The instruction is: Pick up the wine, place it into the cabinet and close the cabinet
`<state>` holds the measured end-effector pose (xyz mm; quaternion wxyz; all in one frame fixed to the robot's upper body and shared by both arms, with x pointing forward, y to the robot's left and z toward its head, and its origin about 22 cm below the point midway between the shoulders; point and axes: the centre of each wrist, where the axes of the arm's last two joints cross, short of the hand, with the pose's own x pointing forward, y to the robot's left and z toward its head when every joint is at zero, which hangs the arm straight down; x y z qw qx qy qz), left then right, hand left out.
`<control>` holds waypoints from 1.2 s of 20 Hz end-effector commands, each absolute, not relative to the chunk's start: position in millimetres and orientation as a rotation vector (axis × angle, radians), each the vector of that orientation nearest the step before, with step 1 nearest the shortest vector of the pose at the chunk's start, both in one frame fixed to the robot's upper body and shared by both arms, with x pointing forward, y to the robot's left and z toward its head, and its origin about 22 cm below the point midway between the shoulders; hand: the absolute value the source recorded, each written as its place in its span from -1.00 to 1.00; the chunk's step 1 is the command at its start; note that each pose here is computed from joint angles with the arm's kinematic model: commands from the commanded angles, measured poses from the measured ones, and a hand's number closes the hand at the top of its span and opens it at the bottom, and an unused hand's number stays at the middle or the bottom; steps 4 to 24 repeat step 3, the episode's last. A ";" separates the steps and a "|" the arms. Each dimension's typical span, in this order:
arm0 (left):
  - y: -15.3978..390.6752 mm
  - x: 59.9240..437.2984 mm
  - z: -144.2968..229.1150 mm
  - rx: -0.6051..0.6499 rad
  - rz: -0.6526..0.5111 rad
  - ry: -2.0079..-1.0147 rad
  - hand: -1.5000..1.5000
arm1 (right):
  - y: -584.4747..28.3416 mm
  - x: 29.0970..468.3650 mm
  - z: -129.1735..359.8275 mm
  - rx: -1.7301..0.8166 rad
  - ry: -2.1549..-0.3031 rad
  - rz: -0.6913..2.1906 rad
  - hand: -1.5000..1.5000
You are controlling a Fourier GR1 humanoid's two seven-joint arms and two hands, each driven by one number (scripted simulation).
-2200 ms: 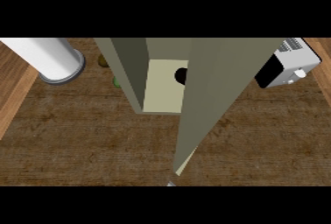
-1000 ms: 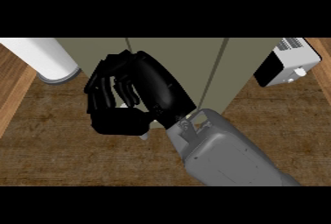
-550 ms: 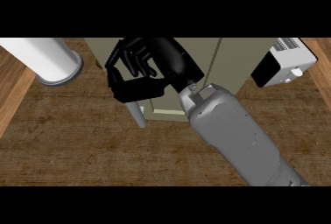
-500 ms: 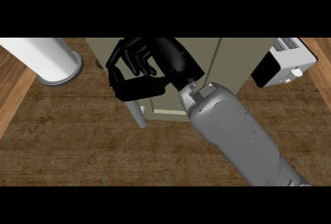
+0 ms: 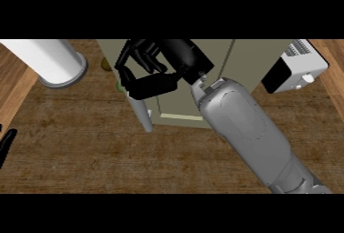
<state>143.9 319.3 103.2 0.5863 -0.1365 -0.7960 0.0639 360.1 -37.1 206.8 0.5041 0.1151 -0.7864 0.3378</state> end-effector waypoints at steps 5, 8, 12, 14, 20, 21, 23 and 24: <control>300.8 151.9 97.6 -0.314 0.183 -1.857 -1.00 | -97.5 405.1 207.3 0.054 -1.831 0.690 1.00; 300.8 151.9 97.6 -0.314 0.183 -1.857 -1.00 | -97.5 405.1 207.3 0.054 -1.831 0.690 1.00; 300.8 151.9 97.6 -0.314 0.183 -1.857 -1.00 | -97.5 405.1 207.3 0.054 -1.831 0.690 1.00; 300.8 151.9 97.6 -0.314 0.183 -1.857 -1.00 | -97.5 405.1 207.3 0.054 -1.831 0.690 1.00; 300.8 151.9 97.6 -0.314 0.183 -1.857 -1.00 | -97.5 405.1 207.3 0.054 -1.831 0.690 1.00; 300.8 151.9 97.6 -0.314 0.183 -1.857 -1.00 | -97.5 405.1 207.3 0.054 -1.831 0.690 1.00; 300.8 151.9 97.6 -0.314 0.183 -1.857 -1.00 | -97.5 405.1 207.3 0.054 -1.831 0.690 1.00; 300.8 151.9 97.6 -0.314 0.183 -1.857 -1.00 | -97.5 405.1 207.3 0.054 -1.831 0.690 1.00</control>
